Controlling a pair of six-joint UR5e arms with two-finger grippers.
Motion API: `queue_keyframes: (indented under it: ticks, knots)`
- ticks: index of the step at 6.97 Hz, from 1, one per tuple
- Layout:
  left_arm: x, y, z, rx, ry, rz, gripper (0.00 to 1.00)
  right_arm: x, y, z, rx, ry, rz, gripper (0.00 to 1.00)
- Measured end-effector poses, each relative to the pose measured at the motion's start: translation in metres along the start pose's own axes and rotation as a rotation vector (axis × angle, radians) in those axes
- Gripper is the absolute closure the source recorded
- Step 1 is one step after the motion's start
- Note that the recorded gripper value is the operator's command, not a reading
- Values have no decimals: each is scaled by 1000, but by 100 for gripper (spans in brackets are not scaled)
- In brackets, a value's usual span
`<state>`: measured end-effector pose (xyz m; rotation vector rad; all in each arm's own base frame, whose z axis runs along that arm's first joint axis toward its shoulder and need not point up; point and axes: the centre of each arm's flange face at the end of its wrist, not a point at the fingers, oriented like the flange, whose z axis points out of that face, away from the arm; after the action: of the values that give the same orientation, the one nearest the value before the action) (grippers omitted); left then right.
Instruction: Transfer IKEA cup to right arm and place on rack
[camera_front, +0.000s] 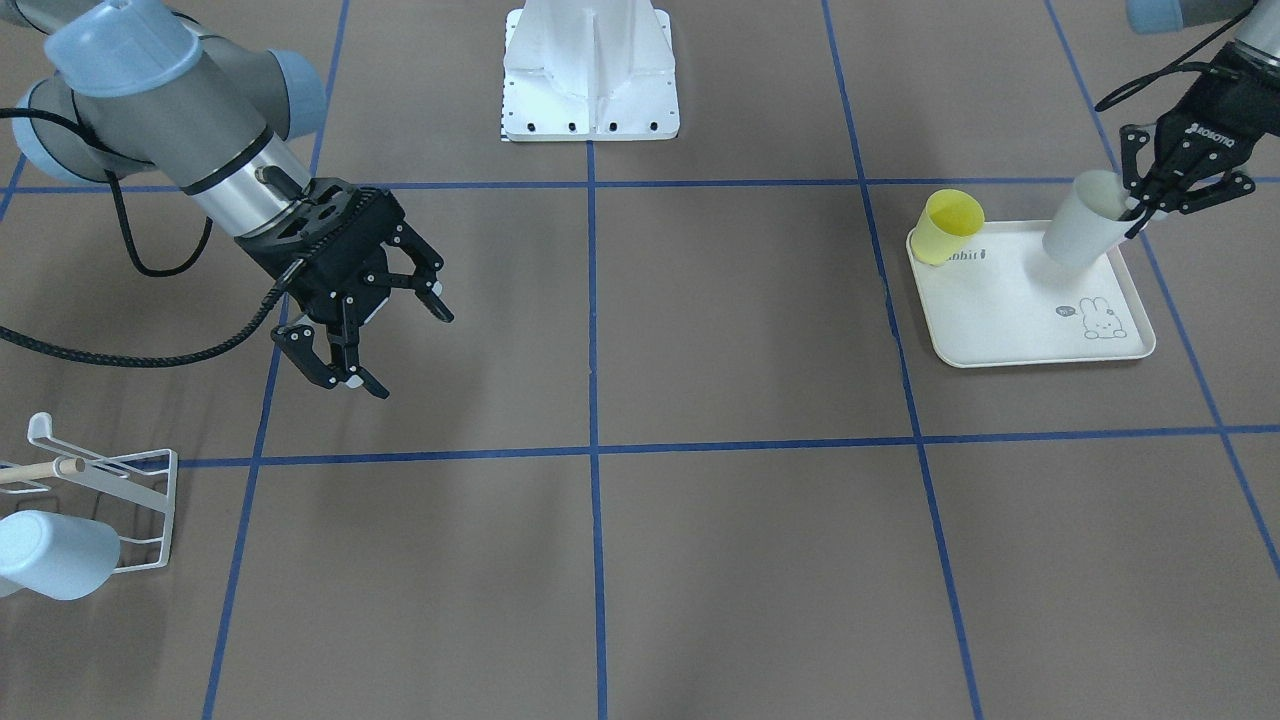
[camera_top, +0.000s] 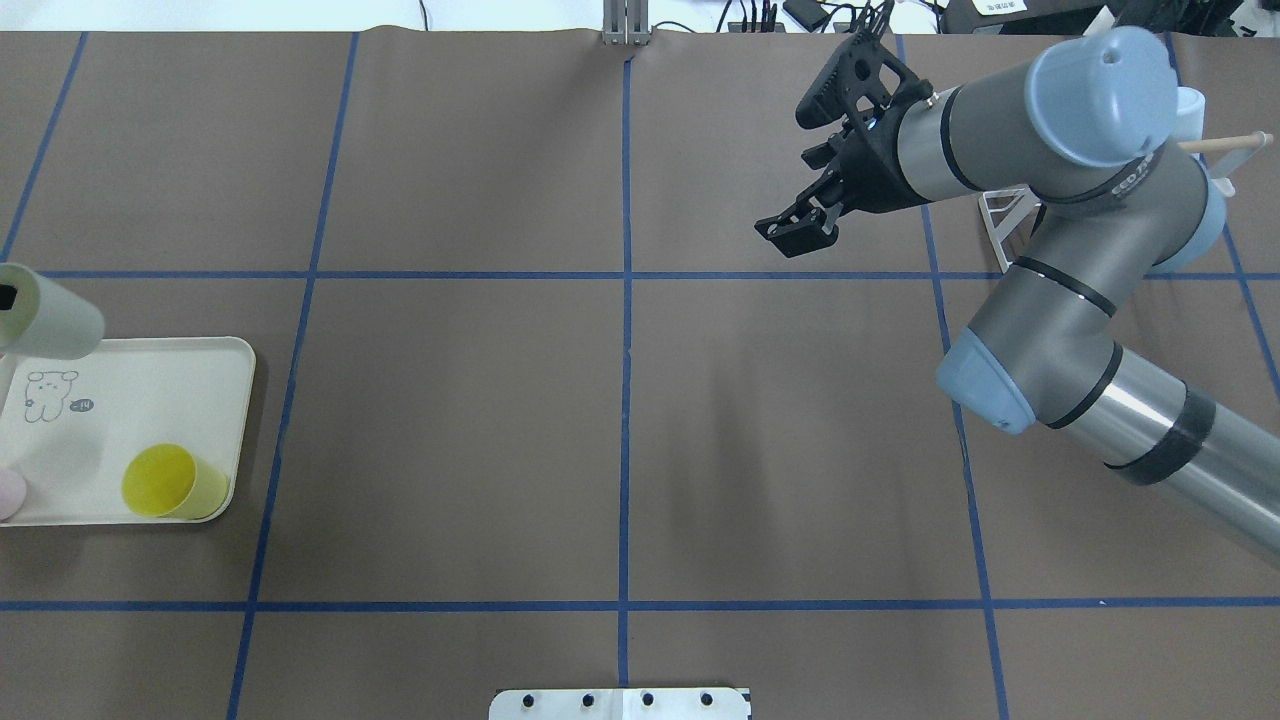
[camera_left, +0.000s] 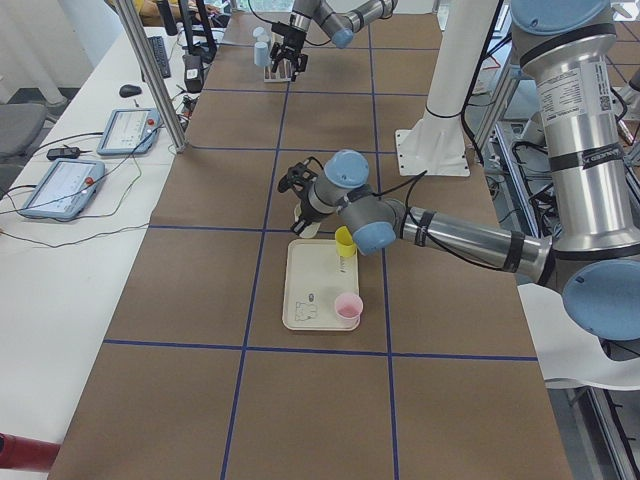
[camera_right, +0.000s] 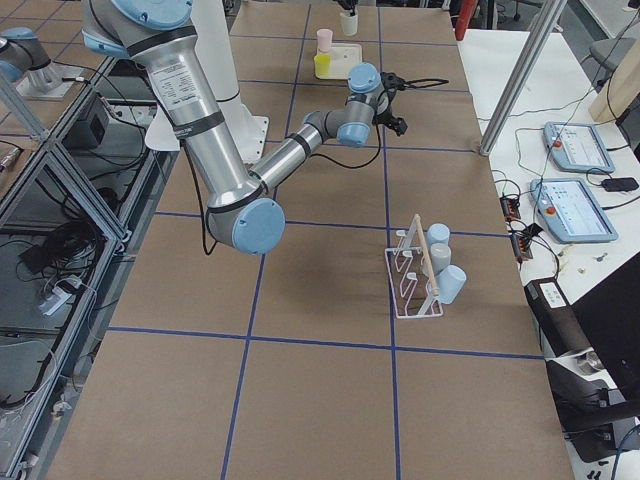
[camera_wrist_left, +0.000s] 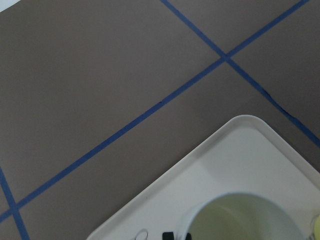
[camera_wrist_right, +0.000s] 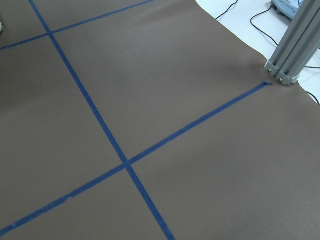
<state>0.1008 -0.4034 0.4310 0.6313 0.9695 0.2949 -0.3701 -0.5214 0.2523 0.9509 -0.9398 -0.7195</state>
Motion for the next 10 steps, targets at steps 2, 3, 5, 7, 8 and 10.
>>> queue_keyframes:
  ticks: [2,3,5,7,8,10]
  knots:
    - [61,-70,-18,55,164,-250,100,-8,28,28,133,-59,-66,1]
    - [88,-97,-26,61,254,-329,100,-22,33,36,202,-83,-98,1]
    - [143,-128,-24,23,406,-381,100,-61,34,50,308,-100,-132,2]
    - [200,-138,7,-1,482,-380,100,-96,34,50,434,-132,-157,2]
    - [226,-140,22,2,502,-391,100,-115,35,49,504,-147,-163,2]
    - [275,-145,54,15,530,-445,100,-154,40,48,628,-163,-153,1]
